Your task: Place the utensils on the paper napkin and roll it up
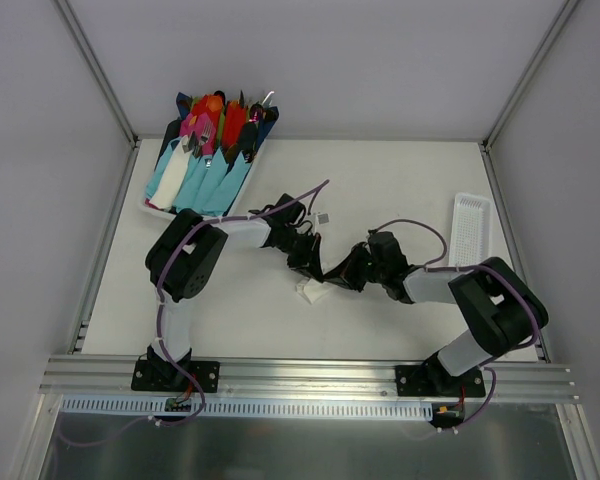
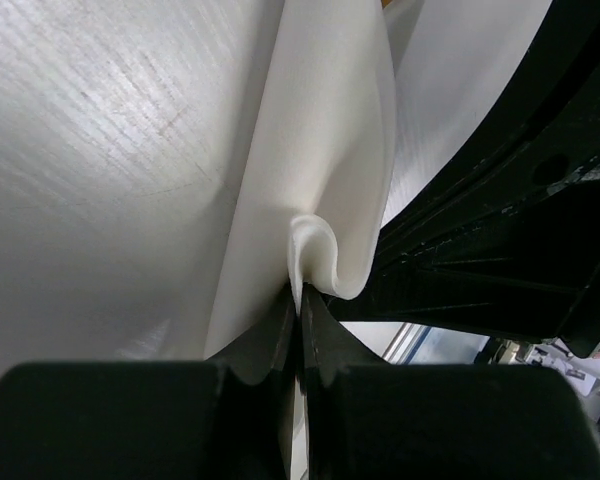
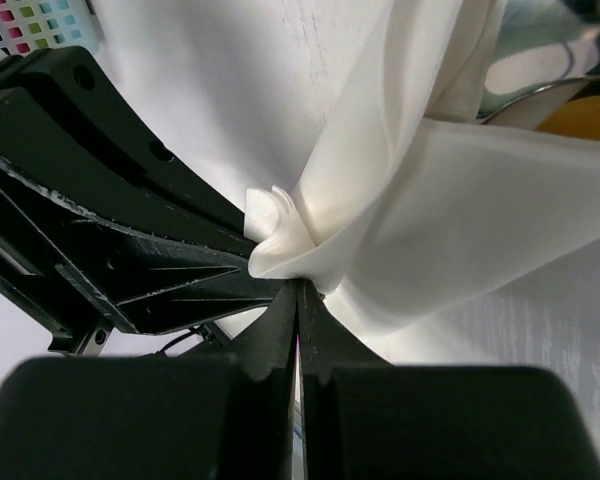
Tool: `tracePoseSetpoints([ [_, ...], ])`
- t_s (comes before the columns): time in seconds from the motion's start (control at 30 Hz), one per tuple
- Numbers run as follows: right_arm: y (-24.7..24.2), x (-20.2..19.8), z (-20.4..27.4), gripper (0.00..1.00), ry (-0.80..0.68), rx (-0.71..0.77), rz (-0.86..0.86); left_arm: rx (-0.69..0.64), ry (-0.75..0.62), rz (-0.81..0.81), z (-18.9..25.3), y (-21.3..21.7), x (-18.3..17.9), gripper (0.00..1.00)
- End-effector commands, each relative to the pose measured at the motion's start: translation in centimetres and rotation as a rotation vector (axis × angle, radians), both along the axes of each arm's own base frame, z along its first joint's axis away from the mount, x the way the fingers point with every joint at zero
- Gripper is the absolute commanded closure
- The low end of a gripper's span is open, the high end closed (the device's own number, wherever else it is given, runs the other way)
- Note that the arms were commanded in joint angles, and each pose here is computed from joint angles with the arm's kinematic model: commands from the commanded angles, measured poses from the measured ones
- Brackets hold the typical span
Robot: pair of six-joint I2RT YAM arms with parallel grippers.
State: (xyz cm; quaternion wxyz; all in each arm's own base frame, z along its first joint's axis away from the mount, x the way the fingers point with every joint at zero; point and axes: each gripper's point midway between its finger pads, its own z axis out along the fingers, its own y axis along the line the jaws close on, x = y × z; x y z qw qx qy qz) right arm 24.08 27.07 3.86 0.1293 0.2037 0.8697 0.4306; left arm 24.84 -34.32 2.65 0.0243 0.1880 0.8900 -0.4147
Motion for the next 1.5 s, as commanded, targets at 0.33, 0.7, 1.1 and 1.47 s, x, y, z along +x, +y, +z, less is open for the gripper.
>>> tracePoseSetpoints([
  [0.33, 0.6, -1.6, 0.5, 1.0, -0.023, 0.025, -0.006, 0.089, -0.008, 0.054, -3.0, 1.7, 1.8, 1.0],
  [0.7, 0.3, -1.7, 0.0, 1.0, -0.024, -0.005, -0.007, 0.079, -0.008, 0.052, -2.7, 1.5, 2.0, 1.0],
  [1.1, -0.3, -2.4, -3.8, 1.0, 0.072, -0.082, -0.039, 0.013, -0.011, 0.059, 0.1, 0.8, 2.3, 1.0],
  [1.47, -0.6, -3.0, -5.0, 1.0, 0.123, -0.108, -0.061, -0.079, 0.017, 0.047, 4.3, -0.3, 0.9, 1.0],
])
